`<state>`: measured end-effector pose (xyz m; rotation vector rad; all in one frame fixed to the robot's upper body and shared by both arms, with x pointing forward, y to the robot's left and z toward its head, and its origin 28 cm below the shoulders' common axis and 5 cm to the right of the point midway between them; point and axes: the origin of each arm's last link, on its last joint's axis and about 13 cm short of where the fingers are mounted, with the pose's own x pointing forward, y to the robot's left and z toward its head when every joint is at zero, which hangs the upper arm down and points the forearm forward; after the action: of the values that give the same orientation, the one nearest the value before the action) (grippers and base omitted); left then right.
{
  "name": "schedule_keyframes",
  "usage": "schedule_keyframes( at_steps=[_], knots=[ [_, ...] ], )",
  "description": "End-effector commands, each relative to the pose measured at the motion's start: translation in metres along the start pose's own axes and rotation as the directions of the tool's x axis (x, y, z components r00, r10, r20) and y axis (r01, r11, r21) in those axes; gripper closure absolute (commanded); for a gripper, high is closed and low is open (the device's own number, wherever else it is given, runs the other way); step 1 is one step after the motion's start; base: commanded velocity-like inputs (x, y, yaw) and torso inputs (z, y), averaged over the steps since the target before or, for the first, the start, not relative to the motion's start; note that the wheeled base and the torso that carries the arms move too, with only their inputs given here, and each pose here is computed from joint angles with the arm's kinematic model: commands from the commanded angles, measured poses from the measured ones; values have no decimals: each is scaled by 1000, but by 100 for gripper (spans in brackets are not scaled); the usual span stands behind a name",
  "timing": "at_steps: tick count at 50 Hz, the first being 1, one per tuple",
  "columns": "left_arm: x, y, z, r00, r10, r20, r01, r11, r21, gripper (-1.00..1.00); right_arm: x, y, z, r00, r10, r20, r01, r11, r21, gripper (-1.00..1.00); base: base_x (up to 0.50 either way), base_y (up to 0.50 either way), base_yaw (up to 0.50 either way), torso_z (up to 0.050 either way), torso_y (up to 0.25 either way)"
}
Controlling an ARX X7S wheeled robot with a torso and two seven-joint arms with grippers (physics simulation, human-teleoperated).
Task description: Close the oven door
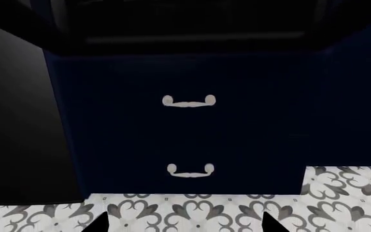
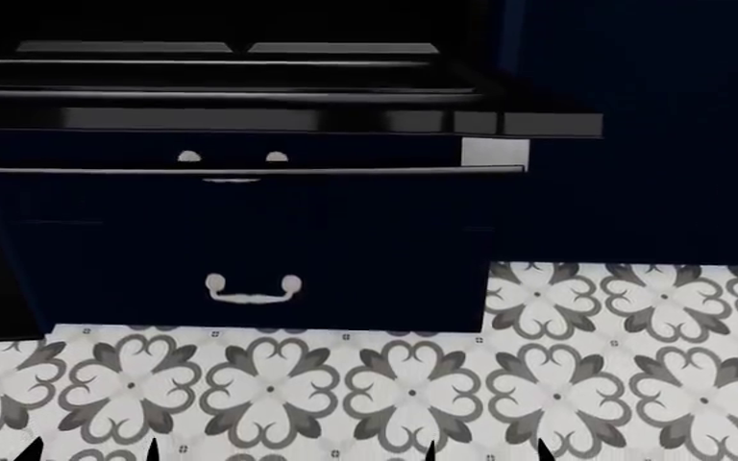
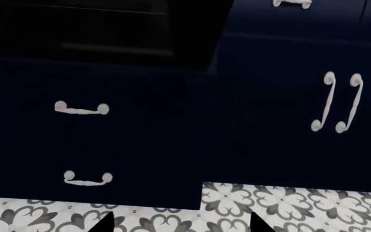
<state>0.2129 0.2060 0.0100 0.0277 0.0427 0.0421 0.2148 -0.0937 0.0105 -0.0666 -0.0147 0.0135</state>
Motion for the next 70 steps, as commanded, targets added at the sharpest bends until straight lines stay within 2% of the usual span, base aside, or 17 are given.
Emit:
schedule_keyframes(
  at_steps=[1,13,33,70],
  knots=[
    [0,0,0,1000,0,-3,0,1000,-2,-100,0,0,0,1000,0,-1,0,1000,-2,-100,0,0,0,-50,0],
    [-1,0,1,1000,-4,9,5,1000,-13,-100,-1,0,0,1000,2,4,-2,1000,-5,-100,0,0,0,-50,0],
    [0,1,1,1000,3,13,-3,1000,-14,-100,-1,0,3,1000,8,18,-8,1000,-4,-100,0,462,0,0,0],
    [-1,0,2,1000,-4,23,5,1000,-9,-100,-2,0,3,999,15,33,-16,1000,7,-100,227,71,0,0,0]
  ],
)
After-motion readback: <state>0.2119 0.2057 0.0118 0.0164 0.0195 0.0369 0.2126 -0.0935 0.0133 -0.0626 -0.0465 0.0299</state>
